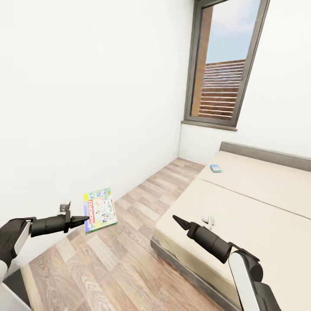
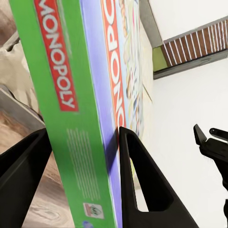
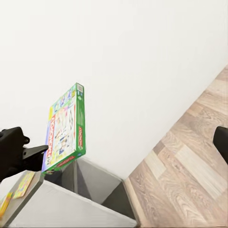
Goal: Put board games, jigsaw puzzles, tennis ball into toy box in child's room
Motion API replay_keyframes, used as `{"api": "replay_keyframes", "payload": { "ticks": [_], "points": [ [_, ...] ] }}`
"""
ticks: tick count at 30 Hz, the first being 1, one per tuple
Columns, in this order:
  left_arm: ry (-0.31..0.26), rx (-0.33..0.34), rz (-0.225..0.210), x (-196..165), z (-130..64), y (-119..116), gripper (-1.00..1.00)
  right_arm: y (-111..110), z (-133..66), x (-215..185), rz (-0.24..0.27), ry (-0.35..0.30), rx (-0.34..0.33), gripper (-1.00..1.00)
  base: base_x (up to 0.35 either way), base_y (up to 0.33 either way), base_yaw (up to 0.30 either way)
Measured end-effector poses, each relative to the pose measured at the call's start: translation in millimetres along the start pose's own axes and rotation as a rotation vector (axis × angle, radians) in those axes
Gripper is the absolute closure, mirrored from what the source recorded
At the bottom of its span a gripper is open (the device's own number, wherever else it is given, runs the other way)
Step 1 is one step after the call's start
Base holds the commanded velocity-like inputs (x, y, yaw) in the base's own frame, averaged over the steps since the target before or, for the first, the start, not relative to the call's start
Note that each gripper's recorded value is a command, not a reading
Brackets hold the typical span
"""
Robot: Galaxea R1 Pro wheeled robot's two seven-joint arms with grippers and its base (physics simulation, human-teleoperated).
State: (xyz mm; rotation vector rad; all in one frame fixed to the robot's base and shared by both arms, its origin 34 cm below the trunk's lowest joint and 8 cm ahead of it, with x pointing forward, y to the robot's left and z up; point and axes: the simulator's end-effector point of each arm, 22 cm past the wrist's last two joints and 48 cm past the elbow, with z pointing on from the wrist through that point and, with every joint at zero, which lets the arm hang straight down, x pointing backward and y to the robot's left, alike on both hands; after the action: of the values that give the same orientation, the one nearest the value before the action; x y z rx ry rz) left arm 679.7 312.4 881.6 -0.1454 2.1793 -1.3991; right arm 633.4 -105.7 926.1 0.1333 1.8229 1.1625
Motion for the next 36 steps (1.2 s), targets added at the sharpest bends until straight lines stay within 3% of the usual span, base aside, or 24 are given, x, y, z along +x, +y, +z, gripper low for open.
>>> {"api": "replay_keyframes", "payload": {
  "ticks": [9, 16, 36],
  "points": [
    [0.002, 0.001, -0.001, 0.3, 0.1, -0.6, 1.0, 0.3, 0.0, 0.0, 0.0, -0.001, 0.001, -1.0, -0.051, -0.267, 0.292],
    [0.001, 0.002, 0.0, 0.1, -0.2, -0.9, 1.0, -0.2, 0.0, 0.0, 0.001, -0.001, 0.002, -1.0, -0.002, -0.026, 0.292],
    [0.001, 0.004, -0.003, -12.7, -10.2, -29.3, 1.0, 23.9, -3.3, -20.9, 0.001, 0.0, 0.002, -1.0, 0.0, 0.0, 0.292]
  ]
}}
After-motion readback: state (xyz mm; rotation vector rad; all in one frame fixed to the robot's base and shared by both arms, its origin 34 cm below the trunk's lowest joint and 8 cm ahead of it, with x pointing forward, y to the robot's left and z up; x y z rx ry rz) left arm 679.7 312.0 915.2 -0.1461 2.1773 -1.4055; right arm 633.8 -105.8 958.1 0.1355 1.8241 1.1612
